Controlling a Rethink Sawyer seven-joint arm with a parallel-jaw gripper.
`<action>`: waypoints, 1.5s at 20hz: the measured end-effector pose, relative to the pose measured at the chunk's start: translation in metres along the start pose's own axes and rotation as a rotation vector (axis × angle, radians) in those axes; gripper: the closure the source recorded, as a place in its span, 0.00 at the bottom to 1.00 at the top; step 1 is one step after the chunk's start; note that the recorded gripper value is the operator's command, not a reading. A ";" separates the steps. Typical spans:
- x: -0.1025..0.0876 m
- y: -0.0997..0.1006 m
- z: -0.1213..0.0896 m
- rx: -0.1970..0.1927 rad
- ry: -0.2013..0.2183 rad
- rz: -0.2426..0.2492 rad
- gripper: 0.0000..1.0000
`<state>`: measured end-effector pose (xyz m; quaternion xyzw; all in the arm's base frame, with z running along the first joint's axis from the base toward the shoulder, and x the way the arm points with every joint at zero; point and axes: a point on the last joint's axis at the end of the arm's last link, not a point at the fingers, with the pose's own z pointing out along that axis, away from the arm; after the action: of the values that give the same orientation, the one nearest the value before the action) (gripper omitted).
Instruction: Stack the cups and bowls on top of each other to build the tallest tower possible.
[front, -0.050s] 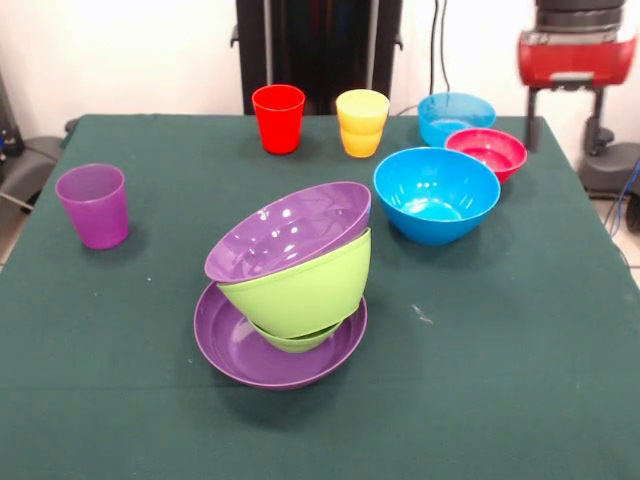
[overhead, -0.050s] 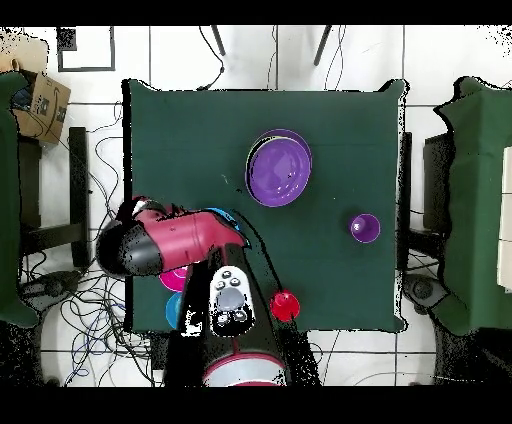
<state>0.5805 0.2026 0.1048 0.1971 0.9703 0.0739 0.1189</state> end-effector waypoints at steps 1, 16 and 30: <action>0.002 -0.007 0.002 0.002 -0.001 0.005 0.00; 0.012 -0.186 0.023 0.110 -0.006 0.138 0.00; 0.062 -0.206 0.092 0.144 -0.008 0.056 0.00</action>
<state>0.4738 0.0485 -0.0356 0.2325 0.9668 0.0062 0.1060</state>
